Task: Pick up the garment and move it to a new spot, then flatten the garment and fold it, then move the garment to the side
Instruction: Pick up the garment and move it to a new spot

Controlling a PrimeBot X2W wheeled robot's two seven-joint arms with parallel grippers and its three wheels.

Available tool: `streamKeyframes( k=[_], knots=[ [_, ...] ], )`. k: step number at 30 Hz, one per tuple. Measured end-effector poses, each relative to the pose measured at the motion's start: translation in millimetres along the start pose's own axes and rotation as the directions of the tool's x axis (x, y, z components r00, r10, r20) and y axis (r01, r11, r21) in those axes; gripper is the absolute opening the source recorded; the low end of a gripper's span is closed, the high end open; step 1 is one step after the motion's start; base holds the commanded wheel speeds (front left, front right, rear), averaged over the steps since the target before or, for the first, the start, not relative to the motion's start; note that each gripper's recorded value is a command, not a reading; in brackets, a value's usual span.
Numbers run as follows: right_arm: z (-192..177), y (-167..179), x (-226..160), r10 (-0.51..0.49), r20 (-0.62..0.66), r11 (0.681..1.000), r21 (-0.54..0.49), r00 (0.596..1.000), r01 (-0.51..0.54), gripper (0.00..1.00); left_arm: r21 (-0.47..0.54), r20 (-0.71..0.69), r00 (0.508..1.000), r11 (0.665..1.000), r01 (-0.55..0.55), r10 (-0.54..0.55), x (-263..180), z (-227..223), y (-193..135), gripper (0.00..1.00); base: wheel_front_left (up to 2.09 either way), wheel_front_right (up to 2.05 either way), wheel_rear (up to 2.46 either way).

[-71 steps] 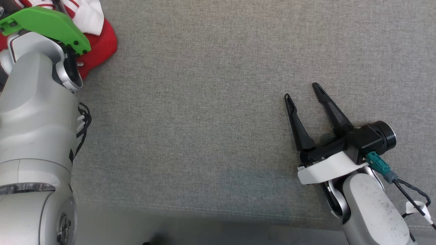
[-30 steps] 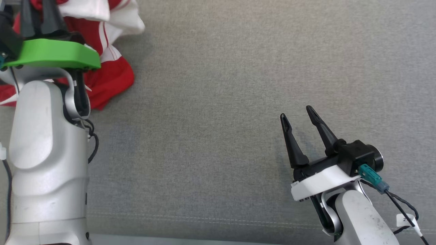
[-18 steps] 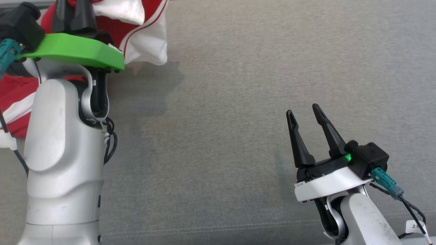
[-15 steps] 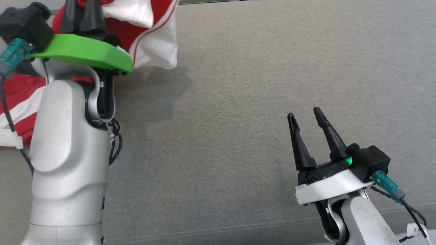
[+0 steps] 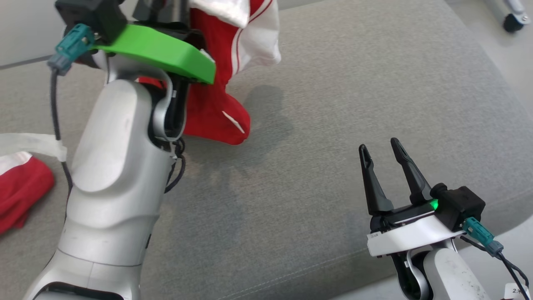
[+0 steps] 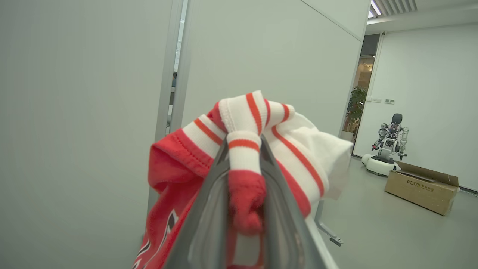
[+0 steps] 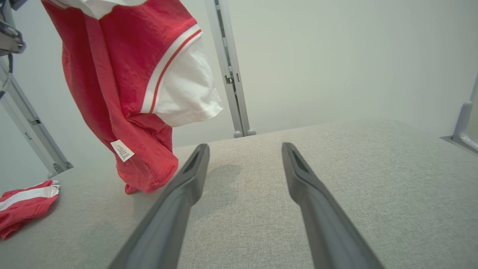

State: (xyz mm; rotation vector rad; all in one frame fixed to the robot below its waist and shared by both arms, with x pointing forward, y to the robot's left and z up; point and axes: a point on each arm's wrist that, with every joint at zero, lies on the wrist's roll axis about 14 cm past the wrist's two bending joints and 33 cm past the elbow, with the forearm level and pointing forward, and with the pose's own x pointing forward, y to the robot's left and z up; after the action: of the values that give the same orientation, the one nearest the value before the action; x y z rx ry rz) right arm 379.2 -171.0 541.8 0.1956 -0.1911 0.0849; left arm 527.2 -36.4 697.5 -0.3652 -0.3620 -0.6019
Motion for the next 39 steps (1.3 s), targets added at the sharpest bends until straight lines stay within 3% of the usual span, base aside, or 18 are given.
streamKeyframes(
  k=[4,7,14,19,20,22,24,33,39],
  knots=[
    [8,-15,-8,-0.047,0.015,0.999,-0.019,0.999,0.047,1.00,-0.064,-0.001,0.994,0.992,0.106,-0.106,8,-16,-38,0.00,0.00,0.00,0.00],
    [6,-22,-10,-0.069,0.007,0.997,-0.024,0.998,0.069,1.00,-0.079,-0.058,0.989,0.988,0.131,-0.136,5,-46,-48,0.00,0.00,0.00,0.00],
    [-11,-30,-6,-0.091,-0.040,0.996,-0.022,0.995,0.090,1.00,-0.052,-0.317,0.947,0.998,0.040,-0.055,-40,-148,-15,0.00,0.00,0.00,0.00],
    [-21,-25,1,-0.071,-0.063,0.997,-0.014,0.995,0.070,1.00,0.004,-0.453,0.890,0.999,-0.050,0.046,-76,-191,19,0.00,0.00,0.00,0.00],
    [-22,-24,3,-0.067,-0.064,0.998,-0.012,0.996,0.066,1.00,0.014,-0.469,0.881,0.998,-0.065,0.064,-81,-196,24,0.04,0.00,0.00,0.00],
    [-25,-22,4,-0.059,-0.072,0.998,-0.011,0.996,0.059,1.00,0.023,-0.490,0.867,0.996,-0.085,0.085,-88,-201,32,0.78,0.00,0.00,0.00],
    [-26,-20,6,-0.051,-0.072,0.999,-0.010,0.996,0.051,1.00,0.036,-0.497,0.862,0.995,-0.096,0.101,-93,-202,37,1.00,0.00,0.00,0.00],
    [-21,-9,6,-0.018,-0.058,1.000,-0.009,0.998,0.018,1.00,0.136,-0.488,0.852,0.981,-0.141,0.190,-117,-189,53,1.00,0.00,0.00,0.00],
    [-21,5,7,0.020,-0.054,1.000,0.004,0.998,-0.019,1.00,0.129,-0.424,0.864,0.962,-0.239,0.272,-144,-164,65,1.00,0.00,0.00,0.00]
  ],
)
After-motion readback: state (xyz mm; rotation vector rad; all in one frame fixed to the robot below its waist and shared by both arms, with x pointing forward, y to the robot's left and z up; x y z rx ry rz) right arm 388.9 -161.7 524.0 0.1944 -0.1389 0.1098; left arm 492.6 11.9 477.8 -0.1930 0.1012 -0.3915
